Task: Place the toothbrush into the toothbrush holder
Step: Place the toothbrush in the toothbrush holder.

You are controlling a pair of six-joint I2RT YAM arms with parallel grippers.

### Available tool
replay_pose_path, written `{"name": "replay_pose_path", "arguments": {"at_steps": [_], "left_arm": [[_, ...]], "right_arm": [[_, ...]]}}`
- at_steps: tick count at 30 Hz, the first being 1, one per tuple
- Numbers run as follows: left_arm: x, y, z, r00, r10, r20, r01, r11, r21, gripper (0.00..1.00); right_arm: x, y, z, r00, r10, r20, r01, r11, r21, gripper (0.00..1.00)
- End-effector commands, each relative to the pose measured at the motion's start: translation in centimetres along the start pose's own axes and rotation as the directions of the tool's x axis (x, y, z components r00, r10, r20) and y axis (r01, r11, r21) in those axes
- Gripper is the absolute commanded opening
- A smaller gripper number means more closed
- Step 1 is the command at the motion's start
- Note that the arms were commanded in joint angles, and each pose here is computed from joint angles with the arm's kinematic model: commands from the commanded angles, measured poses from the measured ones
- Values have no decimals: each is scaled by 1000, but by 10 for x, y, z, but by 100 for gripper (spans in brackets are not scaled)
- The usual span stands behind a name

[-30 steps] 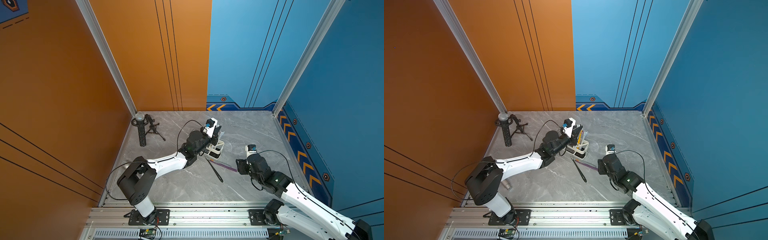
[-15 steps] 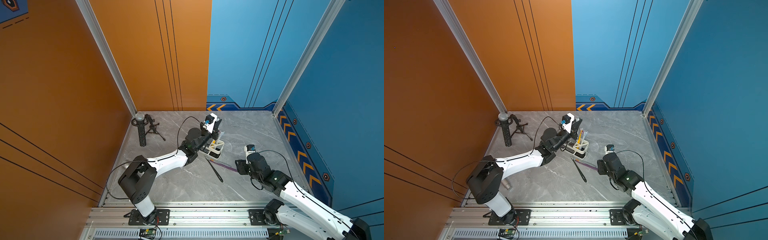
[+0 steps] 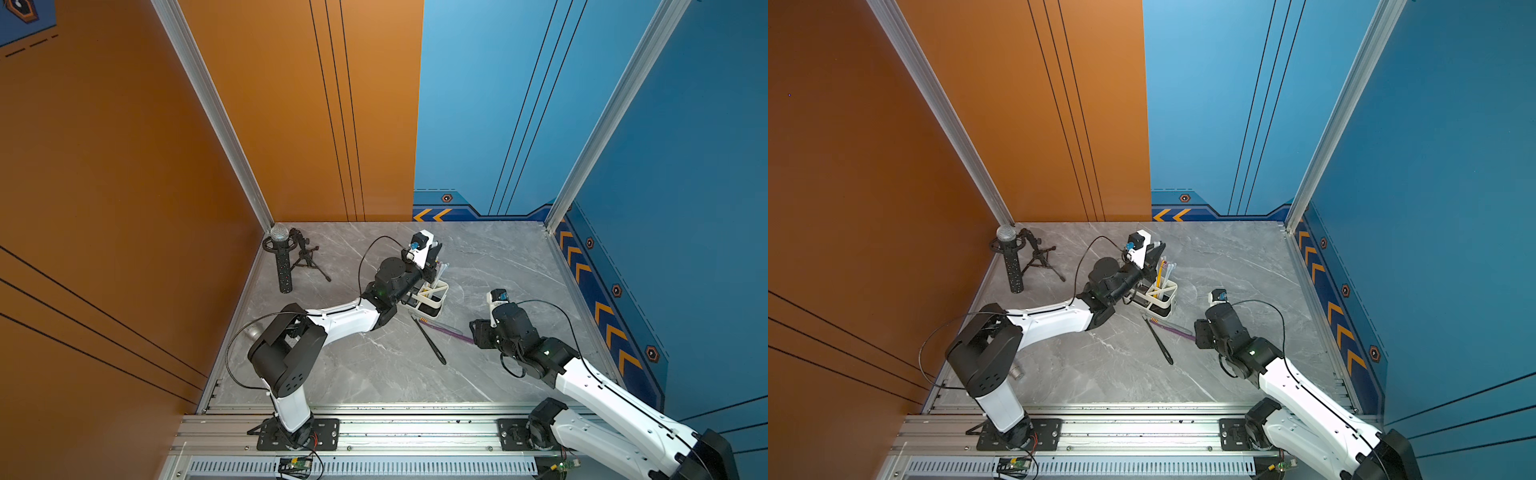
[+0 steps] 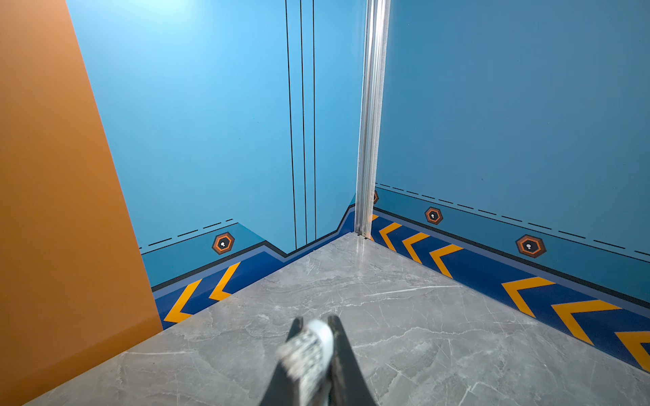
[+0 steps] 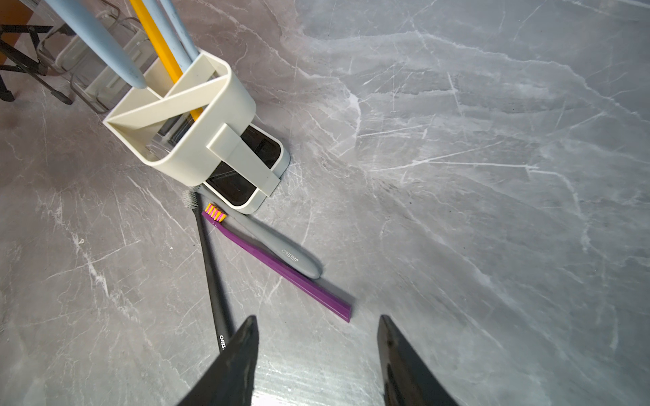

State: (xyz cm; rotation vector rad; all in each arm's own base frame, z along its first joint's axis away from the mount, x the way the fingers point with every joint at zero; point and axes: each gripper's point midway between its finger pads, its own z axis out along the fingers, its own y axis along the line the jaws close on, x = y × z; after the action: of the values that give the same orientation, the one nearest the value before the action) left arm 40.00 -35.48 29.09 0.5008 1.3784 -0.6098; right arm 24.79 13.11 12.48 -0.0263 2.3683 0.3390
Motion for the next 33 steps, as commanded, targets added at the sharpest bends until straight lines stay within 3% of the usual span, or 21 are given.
{"name": "replay_pose_path", "arguments": {"at_steps": [1, 13, 20, 33], "left_arm": [[19, -4, -6, 999, -12, -37, 13, 1000, 15, 0], [47, 0, -19, 997, -7, -76, 6, 1000, -8, 0], [53, 12, -29, 999, -28, 23, 29, 997, -69, 0], [64, 20, -35, 996, -20, 86, 29, 993, -112, 0]], "right_arm": [[-1, 4, 3, 1000, -7, -3, 6, 1000, -25, 55], [1, 0, 5, 1000, 5, -8, -6, 1000, -17, 55], [-1, 12, 12, 999, 28, -42, -31, 997, -72, 55], [-4, 18, 14, 998, 29, -58, -34, 995, -91, 55]]}}
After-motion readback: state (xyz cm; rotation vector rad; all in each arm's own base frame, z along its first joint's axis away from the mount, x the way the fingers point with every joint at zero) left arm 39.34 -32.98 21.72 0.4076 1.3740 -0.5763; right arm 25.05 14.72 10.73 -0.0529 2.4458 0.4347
